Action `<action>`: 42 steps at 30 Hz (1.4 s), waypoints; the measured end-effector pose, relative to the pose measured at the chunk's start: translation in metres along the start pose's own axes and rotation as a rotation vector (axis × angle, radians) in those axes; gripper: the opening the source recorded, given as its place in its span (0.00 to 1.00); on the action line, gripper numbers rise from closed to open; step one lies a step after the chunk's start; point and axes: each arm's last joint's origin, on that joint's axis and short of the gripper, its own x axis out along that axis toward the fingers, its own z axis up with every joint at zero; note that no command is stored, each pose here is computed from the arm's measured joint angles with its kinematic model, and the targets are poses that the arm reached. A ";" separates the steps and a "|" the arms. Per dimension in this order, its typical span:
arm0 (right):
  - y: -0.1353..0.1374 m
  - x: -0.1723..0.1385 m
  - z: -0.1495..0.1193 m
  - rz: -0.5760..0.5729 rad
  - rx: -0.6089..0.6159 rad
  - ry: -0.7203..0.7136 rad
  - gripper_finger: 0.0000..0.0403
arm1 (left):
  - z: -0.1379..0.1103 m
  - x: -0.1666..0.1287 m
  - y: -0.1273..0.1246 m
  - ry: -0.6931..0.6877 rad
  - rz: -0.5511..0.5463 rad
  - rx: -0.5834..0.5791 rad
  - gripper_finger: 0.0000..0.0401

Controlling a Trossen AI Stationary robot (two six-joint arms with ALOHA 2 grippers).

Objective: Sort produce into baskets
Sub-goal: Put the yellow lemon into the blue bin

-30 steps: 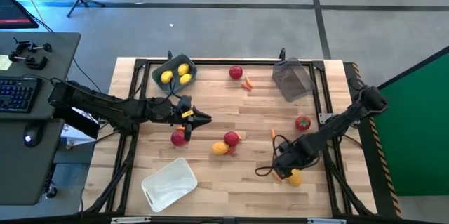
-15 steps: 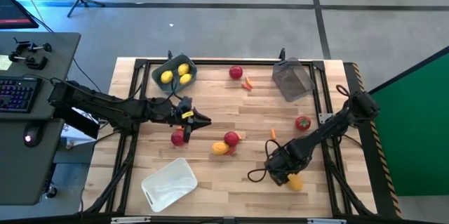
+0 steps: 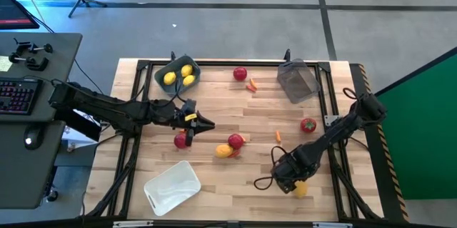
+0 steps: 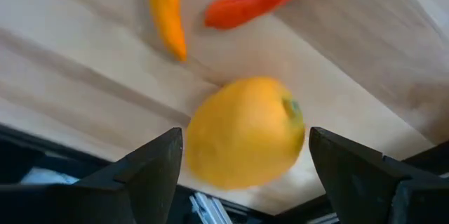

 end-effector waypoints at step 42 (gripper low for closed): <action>0.034 -0.069 0.003 0.162 0.214 -0.067 0.38 | -0.004 -0.001 0.000 0.035 0.017 0.008 0.12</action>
